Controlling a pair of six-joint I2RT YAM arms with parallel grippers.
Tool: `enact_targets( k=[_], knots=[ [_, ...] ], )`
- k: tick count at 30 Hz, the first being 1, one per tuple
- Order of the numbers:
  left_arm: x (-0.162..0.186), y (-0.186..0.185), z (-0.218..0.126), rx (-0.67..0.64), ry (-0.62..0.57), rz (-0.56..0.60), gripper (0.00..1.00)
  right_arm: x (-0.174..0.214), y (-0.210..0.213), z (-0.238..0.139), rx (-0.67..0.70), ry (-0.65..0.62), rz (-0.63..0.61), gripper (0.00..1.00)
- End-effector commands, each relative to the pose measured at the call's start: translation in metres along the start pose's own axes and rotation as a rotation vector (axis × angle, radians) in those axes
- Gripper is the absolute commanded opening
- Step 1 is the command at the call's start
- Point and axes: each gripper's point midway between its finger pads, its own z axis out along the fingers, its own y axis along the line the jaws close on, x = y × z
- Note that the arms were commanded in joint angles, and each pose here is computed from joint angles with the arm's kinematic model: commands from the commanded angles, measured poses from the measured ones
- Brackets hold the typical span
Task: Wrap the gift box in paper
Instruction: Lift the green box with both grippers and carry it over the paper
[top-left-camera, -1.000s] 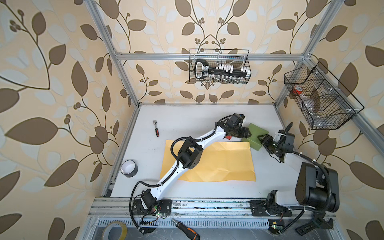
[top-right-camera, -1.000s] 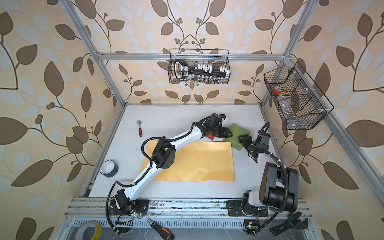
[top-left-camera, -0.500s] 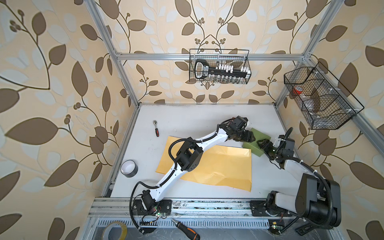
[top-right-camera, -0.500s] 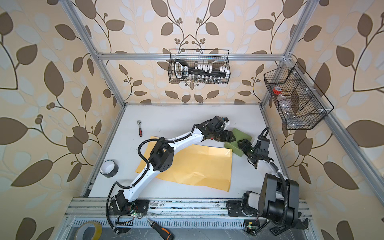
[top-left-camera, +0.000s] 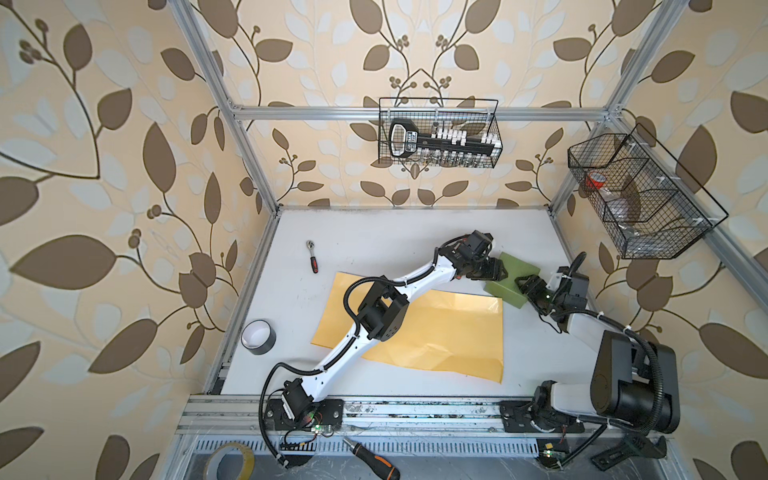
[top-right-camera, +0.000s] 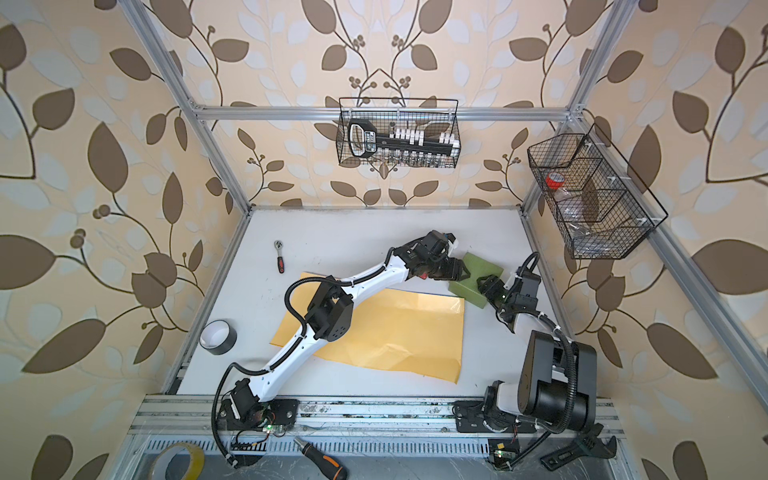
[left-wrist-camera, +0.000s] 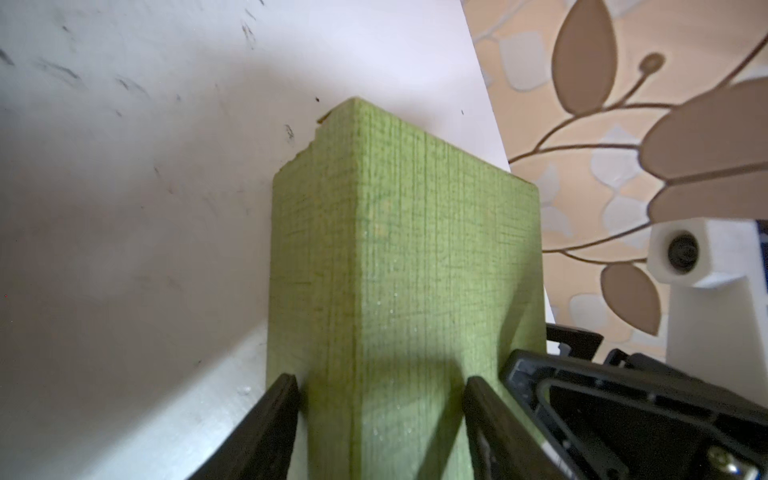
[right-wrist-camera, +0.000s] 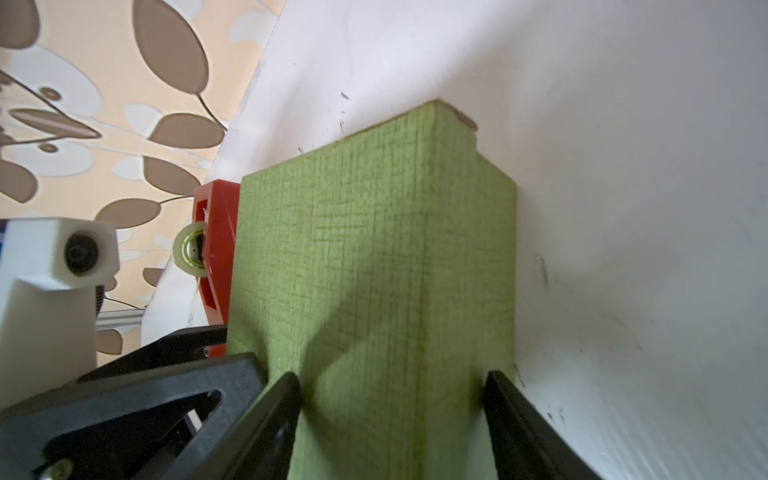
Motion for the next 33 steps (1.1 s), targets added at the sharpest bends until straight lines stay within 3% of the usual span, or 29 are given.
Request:
enact_targets(
  k=[1, 9, 20, 33],
  knots=[
    [-0.006, -0.071, -0.019, 0.193, -0.001, 0.072, 0.61, 0.008, 0.032, -0.005, -0.16, 0.038, -0.016, 0.68],
    [0.002, -0.118, -0.042, 0.293, 0.026, 0.085, 0.58, 0.006, 0.06, -0.028, -0.261, 0.003, -0.059, 0.66],
    [0.025, -0.148, -0.074, 0.311, 0.071, 0.103, 0.52, 0.024, 0.089, -0.057, -0.299, 0.022, -0.111, 0.65],
    [0.084, -0.118, -0.133, 0.215, 0.1, 0.058, 0.48, 0.094, 0.121, -0.08, -0.318, 0.108, -0.211, 0.64]
  ],
)
